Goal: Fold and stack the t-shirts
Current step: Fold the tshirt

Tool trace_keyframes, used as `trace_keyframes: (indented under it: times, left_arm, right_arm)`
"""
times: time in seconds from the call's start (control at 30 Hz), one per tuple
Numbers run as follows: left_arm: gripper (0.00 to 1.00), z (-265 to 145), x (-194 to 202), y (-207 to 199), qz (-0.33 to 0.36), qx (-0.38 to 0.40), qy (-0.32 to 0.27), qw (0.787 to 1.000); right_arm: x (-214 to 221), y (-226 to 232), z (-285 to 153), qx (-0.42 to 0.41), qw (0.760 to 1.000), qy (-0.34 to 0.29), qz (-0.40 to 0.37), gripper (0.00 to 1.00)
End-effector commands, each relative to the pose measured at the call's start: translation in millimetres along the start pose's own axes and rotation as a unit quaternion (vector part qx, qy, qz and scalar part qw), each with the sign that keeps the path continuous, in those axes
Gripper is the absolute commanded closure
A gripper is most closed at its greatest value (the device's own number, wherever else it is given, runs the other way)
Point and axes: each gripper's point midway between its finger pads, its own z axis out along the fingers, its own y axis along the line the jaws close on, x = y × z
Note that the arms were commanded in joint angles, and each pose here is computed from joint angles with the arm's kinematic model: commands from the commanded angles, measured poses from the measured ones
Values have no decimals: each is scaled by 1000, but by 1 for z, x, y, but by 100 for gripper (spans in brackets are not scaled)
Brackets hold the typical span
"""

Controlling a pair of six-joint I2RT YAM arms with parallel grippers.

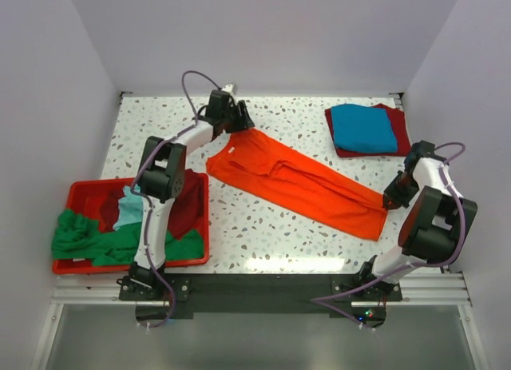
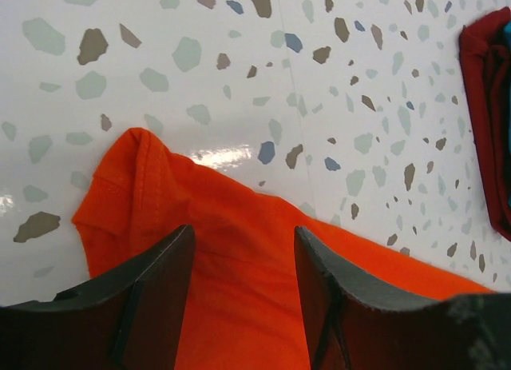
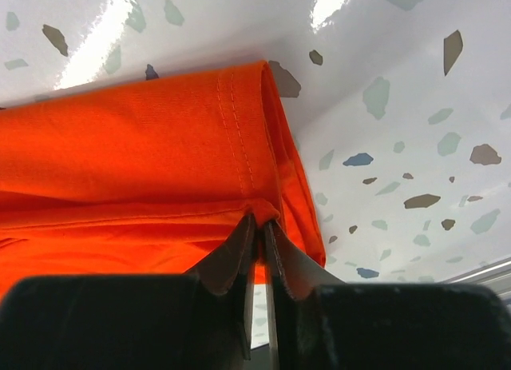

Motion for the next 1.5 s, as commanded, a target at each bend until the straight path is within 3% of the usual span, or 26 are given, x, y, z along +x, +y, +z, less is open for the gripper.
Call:
trace_keyframes:
  times: [0.0,0.2,0.3,0.43,0.67,1.03,1.47]
  left_arm:
    - [42,-37,-48,-64,61,28,-59,996]
    - [42,-43,-21,-126,88,111,-23,990]
    - [42,-40,11,-151,107,163,15,981]
    - [42,-40,55,-167,83,231,77,966]
    - [42,-29,94,-136,80,185,131,971]
    - [41,-29,93,-105,91,103,126,983]
    - [41,-26,97,-48,49,43,134,989]
  right_arm:
    - [2,-5,-10,4,1000,-13,3,86]
    - [12,-8,-15,7,1000,-15,-4,70]
    - [13,-7,-25,6,1000,-29,-9,65]
    - [4,-4,-39,-1,998,-57,-7,62]
    - [-7,12,-32,-29,998,-49,-2,57]
    - [-25,37,-2,-68,997,-39,5,57]
    - [7,16,12,-23,1000,10,7,59]
